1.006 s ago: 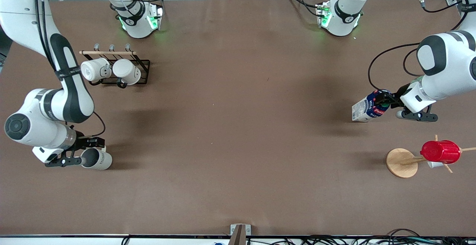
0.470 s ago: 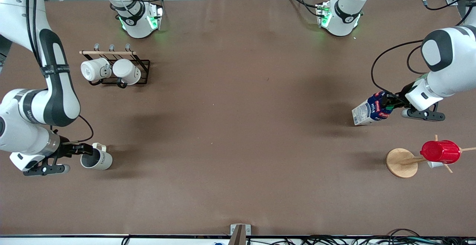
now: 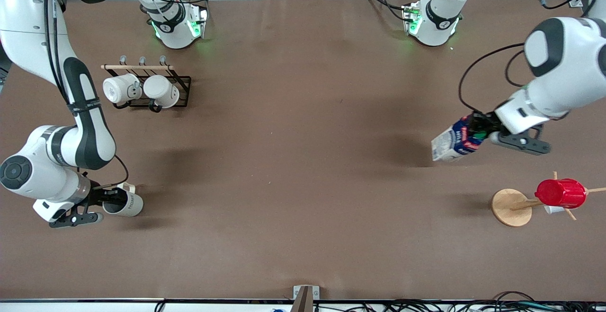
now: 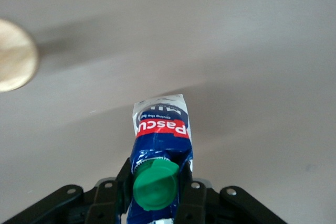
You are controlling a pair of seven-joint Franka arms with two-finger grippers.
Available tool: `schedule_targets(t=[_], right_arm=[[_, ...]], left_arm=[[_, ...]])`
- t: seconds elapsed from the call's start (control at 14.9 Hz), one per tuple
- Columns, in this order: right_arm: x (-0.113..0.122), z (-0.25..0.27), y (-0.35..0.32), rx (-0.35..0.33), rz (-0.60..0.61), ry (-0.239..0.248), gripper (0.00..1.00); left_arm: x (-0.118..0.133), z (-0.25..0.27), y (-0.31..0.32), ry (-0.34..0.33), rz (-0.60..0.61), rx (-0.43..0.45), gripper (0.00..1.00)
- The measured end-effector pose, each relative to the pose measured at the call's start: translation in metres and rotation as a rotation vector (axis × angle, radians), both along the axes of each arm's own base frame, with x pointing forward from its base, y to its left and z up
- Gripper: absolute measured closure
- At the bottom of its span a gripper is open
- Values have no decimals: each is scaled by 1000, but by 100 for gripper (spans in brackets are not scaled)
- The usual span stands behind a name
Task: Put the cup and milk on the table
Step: 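Lift the mug with the right gripper while the left gripper carries the carton, then lower the mug and carton side by side at the table centre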
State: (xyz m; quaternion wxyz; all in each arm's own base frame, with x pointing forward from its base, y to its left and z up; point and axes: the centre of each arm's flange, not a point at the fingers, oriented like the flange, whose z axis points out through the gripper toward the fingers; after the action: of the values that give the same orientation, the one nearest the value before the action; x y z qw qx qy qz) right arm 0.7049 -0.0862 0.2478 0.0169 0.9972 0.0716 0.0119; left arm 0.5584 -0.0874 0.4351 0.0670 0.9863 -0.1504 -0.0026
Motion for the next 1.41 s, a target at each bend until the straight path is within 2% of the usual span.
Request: schedule_targets(t=[0.07,0.2,0.34,0.4,0.6,0.8,1.14,1.41], right_arm=[[0,0,0,1,0,1,52],[0,0,3,4,-4,6,71],[-1,0,14,10,-9,30,92],[-1,2,28,14,-9,45,96],[-1,33,104,12,-33,78,96],[-18,71,210,1,-92,97,96],[-83,72,391,-32,-253,99,96],[-124,65,460,3,-290,143,96]], left_arm=[[-4,-1,-30,-5,-39,-3,63],[-14,-6,-84,-10,-94,-12,63],[-25,-12,-128,0,-80,-12,63],[-28,-12,-149,-6,-71,7,63],[-34,-16,-219,-37,-19,73,63],[-38,-37,-288,-36,58,76,63],[-45,-59,-350,-16,90,39,63],[-41,-69,-370,13,76,3,63]])
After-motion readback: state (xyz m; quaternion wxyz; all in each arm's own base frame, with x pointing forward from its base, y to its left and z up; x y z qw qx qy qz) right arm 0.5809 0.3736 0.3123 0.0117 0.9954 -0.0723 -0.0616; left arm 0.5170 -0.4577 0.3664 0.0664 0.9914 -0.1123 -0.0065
